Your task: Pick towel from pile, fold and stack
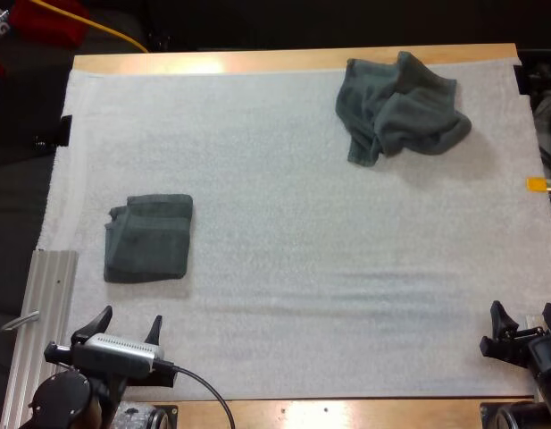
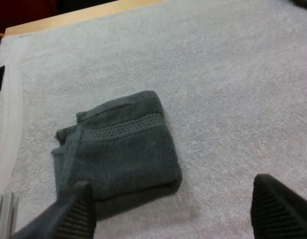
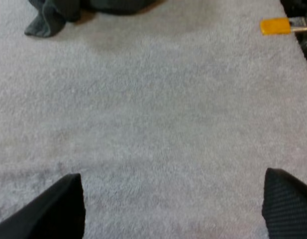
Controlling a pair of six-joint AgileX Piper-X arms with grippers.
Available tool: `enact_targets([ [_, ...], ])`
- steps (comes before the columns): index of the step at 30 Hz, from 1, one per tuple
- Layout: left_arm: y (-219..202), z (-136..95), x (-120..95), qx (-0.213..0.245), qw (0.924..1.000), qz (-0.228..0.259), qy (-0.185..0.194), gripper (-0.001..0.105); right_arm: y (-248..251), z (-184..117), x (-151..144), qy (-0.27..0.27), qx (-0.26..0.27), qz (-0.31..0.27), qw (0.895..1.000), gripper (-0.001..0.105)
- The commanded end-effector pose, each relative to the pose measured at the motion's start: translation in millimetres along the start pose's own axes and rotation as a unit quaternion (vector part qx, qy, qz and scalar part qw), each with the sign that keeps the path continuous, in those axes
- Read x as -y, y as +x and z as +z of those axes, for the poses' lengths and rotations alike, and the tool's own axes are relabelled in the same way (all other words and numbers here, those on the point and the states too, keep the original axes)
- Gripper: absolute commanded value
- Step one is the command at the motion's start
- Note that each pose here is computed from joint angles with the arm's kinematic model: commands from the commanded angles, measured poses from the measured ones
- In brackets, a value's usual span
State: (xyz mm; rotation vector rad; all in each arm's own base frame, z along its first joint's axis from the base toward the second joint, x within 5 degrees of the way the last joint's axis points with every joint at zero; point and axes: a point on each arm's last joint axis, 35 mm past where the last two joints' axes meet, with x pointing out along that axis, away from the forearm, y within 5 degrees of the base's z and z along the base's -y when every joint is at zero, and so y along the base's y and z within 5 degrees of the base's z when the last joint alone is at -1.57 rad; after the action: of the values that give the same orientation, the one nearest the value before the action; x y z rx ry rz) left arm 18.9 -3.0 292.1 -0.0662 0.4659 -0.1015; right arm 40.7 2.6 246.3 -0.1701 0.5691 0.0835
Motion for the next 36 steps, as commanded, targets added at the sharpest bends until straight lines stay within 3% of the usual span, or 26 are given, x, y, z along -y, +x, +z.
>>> enact_targets([
  [1, -1, 5, 1, 0.009, 0.9999, -0.009, -0.004, 0.062, -6, 5, 0, -0.002, 0.005, 0.007, 1.000, 0.071],
  [11, -18, 17, 8, 0.034, 0.9960, -0.083, 0.000, 0.062, -24, 36, 2, -0.028, 0.000, 0.050, 0.998, 0.071],
  [17, -28, 31, 13, 0.042, 0.9894, -0.139, 0.006, 0.062, -29, 69, 4, -0.035, -0.004, 0.090, 0.995, 0.071],
  [23, -29, 45, 15, 0.057, 0.9863, -0.154, 0.010, 0.062, -30, 96, 4, -0.034, -0.005, 0.134, 0.990, 0.071],
  [25, -33, 63, 17, 0.077, 0.9826, -0.168, 0.017, 0.062, -30, 115, 4, -0.033, 0.002, 0.169, 0.985, 0.071],
  [30, -31, 72, 19, 0.074, 0.9785, -0.190, 0.027, 0.062, -25, 130, 3, -0.031, 0.001, 0.197, 0.980, 0.071],
  [36, -21, 82, 21, 0.054, 0.9787, -0.196, 0.027, 0.062, -4, 147, 2, -0.025, -0.007, 0.209, 0.978, 0.071],
])
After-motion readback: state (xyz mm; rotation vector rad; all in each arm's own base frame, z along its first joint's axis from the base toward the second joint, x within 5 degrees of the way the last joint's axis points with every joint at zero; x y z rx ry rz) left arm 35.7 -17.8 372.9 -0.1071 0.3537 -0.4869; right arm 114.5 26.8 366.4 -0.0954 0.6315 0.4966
